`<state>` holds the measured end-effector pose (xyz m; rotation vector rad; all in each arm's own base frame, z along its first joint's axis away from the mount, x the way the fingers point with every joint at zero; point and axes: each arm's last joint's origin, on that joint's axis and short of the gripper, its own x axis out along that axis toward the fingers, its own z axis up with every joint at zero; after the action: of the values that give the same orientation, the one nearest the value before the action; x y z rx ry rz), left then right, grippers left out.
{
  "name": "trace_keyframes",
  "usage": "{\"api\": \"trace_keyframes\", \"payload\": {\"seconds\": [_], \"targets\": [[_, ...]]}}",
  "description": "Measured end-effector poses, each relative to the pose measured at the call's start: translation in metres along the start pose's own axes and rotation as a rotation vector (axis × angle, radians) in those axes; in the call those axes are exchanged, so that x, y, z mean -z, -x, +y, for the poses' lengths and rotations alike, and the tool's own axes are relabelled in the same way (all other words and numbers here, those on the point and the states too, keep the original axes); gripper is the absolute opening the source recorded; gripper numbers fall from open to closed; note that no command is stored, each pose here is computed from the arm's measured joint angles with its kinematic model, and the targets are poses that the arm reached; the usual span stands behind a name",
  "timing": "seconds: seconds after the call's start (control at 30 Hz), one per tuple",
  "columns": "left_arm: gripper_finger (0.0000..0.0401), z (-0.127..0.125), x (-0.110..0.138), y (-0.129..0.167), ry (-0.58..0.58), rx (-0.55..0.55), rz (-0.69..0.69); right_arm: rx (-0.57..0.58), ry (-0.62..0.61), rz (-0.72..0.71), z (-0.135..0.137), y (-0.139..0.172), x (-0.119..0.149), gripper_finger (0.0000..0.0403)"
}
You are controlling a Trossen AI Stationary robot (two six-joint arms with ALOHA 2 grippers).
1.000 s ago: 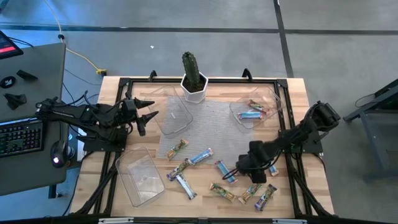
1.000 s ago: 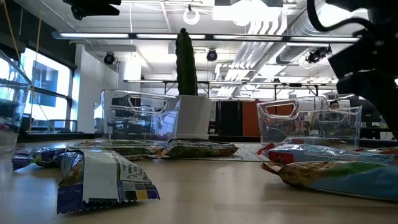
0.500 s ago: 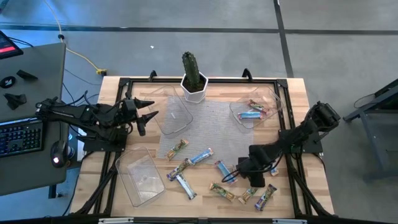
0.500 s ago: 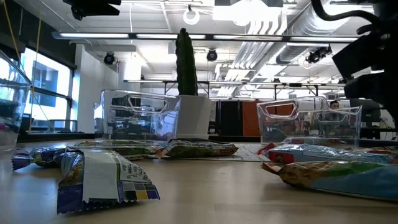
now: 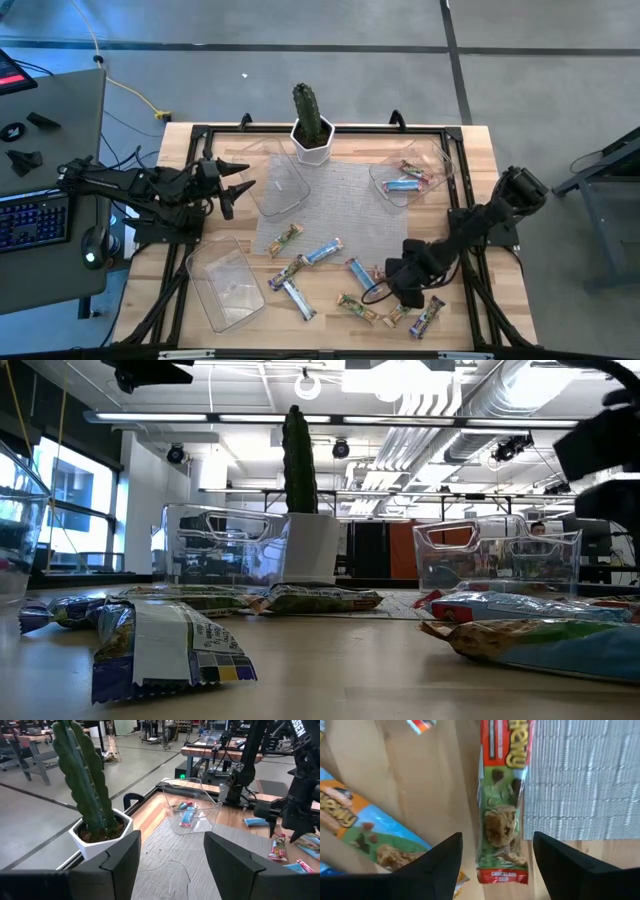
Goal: Pick and place Granola Bars by type
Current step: Put the red granola bar into the top right transparent bin
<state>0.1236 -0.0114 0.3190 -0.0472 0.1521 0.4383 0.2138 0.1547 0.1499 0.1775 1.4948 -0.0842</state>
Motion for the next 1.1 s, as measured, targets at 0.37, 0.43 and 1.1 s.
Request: {"api": "trace_keyframes", "payload": {"seconds": [0.37, 0.43, 1.1], "targets": [[0.0213, 0.000, 0.000, 0.000, 0.001, 0.000, 0.000, 0.068, 0.096, 0.038, 0.002, -0.025, 0.004, 0.0185], [0.0213, 0.000, 0.000, 0.000, 0.001, 0.000, -0.001, 0.070, 0.084, 0.040, 0.001, -0.025, 0.004, 0.0161], [0.0213, 0.000, 0.000, 0.000, 0.001, 0.000, -0.001, 0.251, 0.116, -0.042, -0.014, 0.065, -0.021, 0.0095]]}}
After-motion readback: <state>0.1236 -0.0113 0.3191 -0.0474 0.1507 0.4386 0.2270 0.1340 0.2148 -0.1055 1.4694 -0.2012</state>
